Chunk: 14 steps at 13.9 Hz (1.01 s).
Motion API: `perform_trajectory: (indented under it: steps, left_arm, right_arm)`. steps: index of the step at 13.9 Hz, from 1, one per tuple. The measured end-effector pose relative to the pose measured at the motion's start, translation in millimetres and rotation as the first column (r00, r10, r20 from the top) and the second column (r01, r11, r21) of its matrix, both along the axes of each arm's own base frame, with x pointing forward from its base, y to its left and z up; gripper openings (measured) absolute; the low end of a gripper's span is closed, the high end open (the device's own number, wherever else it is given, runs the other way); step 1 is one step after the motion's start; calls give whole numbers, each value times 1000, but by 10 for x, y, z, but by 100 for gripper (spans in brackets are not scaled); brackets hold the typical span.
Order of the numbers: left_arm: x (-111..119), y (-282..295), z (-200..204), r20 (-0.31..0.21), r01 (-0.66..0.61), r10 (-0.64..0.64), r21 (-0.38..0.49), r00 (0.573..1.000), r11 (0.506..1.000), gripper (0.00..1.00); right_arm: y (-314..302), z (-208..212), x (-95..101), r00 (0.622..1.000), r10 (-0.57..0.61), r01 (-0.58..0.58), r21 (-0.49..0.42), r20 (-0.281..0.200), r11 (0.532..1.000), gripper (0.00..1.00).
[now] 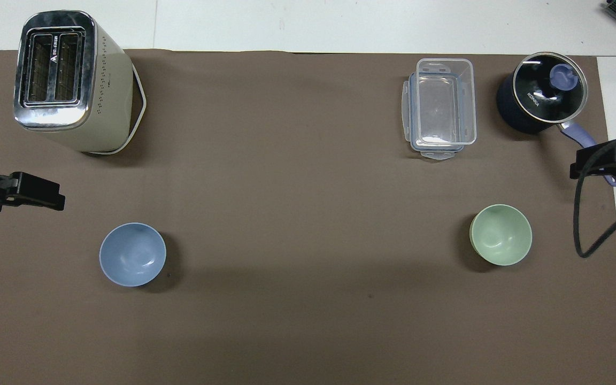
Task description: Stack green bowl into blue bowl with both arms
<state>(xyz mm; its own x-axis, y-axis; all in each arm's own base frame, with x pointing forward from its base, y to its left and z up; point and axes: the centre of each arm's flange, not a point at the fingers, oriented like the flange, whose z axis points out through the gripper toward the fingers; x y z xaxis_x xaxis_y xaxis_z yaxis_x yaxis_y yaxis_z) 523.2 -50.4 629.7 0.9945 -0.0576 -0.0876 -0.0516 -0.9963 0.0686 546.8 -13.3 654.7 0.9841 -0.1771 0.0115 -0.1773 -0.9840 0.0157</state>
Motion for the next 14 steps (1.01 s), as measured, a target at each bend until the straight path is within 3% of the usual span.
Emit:
perform_trajectory:
  steps: [14]
  left_arm:
    - [-9, 15, 54, 23, -10, 10, -1, 1000, 1000, 100]
  right_arm:
    - [0, 0, 0, 1000, 0, 0, 0, 0, 1000, 100]
